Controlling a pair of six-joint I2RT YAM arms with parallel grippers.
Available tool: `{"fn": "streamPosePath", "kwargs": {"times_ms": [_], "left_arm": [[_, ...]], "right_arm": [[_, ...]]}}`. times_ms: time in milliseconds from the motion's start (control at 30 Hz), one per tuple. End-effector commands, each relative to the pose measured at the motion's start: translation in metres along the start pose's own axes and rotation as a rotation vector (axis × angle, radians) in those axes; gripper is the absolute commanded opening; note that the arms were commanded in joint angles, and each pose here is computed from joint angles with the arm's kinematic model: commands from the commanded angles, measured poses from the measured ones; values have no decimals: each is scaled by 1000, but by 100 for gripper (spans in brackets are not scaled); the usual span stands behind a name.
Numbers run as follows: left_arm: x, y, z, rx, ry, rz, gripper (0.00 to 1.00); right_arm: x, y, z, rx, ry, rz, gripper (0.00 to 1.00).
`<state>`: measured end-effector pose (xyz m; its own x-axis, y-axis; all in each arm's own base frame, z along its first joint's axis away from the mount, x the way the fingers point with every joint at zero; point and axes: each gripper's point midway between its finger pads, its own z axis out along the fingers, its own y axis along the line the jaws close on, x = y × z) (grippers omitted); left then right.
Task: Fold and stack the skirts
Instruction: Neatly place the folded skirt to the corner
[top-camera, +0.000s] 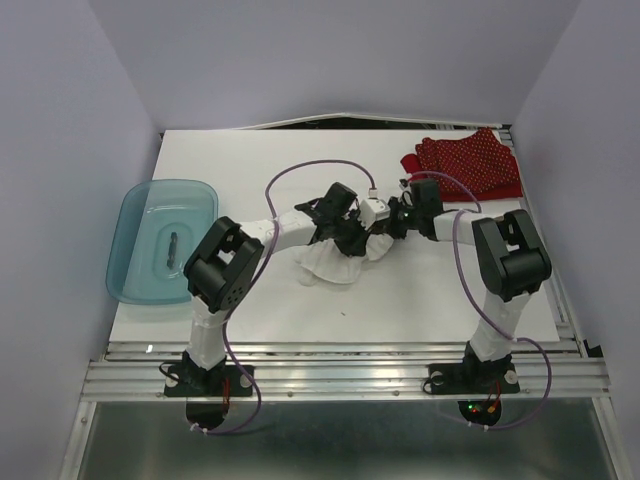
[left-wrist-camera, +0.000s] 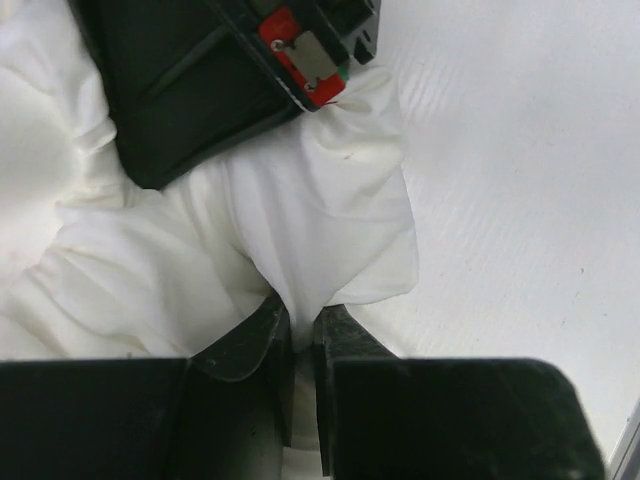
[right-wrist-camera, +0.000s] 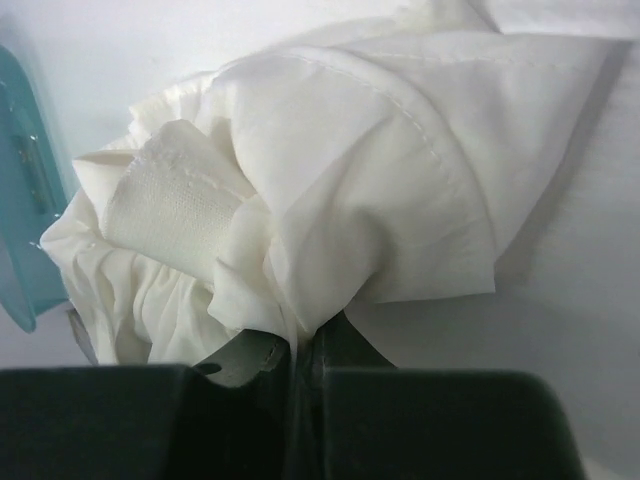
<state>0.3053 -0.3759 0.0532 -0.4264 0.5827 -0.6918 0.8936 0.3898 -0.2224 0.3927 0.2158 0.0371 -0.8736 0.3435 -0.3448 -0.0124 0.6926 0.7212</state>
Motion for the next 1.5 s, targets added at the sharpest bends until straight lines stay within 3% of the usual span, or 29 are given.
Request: {"fn": "streamPosePath", "kwargs": {"times_ms": [0, 67, 133, 333, 533, 1033, 1467], "left_arm": [[-61, -7, -44, -40, -152, 111, 24], [-74, -6, -70, -67, -194, 117, 41], [-86, 4, -100, -93, -247, 106, 48], [-82, 40, -159, -188, -268, 55, 53], [-55, 52, -174, -203, -250, -3, 54], [-32, 47, -174, -188, -218, -15, 54], [-32, 48, -172, -181, -210, -20, 53]], "right_arm": [[-50, 19, -9, 16, -101, -227, 1], [-75, 22, -22, 49, -154, -333, 1], [-96, 16, -33, 88, -197, -430, 1], [-141, 13, -62, 185, -281, -699, 1], [-194, 16, -86, 235, -377, -840, 1], [-314, 24, -159, 314, -632, -870, 1], [-358, 51, -212, 256, -774, -826, 1]]}}
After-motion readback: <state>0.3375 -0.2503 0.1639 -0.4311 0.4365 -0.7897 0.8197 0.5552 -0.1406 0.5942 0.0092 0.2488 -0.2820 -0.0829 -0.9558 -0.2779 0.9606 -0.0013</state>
